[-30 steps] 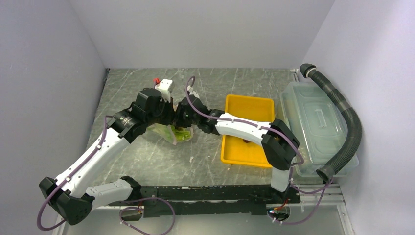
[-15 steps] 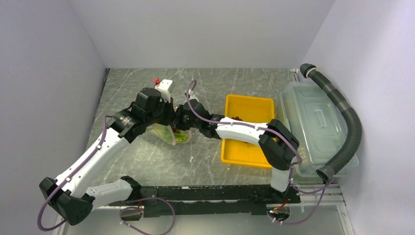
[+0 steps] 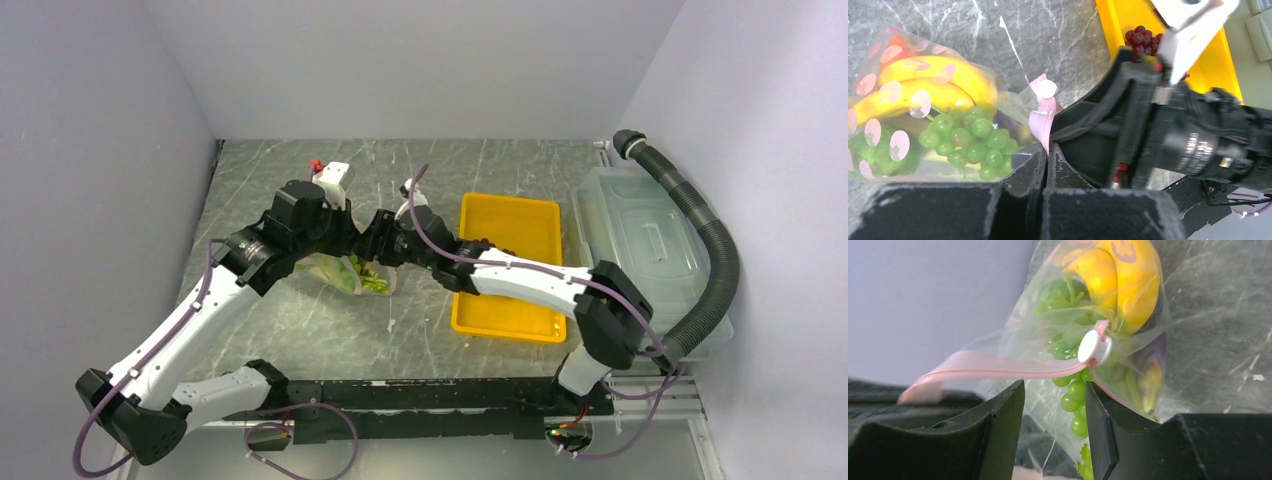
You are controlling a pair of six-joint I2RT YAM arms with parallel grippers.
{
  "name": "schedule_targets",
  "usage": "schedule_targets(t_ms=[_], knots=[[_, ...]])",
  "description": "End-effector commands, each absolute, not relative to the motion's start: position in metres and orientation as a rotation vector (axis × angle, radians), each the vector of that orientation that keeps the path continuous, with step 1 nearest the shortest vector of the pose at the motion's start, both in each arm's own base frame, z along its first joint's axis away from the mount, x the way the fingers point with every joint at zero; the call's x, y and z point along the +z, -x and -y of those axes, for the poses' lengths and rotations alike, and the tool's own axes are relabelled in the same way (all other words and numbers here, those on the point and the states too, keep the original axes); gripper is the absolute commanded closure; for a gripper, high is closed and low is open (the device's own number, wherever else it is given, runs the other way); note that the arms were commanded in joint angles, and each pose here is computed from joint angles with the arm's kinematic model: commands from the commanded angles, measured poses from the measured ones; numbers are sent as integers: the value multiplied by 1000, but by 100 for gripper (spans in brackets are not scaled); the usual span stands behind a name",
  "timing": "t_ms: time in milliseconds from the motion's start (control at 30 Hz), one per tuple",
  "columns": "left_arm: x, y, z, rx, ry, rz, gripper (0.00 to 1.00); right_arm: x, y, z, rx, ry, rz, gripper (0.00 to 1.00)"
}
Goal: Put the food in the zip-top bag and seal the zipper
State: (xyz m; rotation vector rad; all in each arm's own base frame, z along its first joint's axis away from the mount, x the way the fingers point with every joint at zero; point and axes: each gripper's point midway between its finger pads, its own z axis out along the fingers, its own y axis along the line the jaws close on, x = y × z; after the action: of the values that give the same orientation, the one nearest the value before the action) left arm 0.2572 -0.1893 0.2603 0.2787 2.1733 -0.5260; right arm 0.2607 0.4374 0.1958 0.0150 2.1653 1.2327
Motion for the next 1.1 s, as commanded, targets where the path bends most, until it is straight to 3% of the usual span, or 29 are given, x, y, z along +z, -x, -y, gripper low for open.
schedule_targets(t_ms=[0, 567, 1067], knots=[[290, -260, 193, -585, -266, -2068, 100, 226, -265, -412, 1154, -17, -2086, 49], [291, -260, 192, -584, -262, -2064, 100, 214, -253, -271, 649, 20, -2153, 46], [288, -261, 192, -578, -264, -2072, 100, 170, -286, -151, 139, -18, -2305, 31]])
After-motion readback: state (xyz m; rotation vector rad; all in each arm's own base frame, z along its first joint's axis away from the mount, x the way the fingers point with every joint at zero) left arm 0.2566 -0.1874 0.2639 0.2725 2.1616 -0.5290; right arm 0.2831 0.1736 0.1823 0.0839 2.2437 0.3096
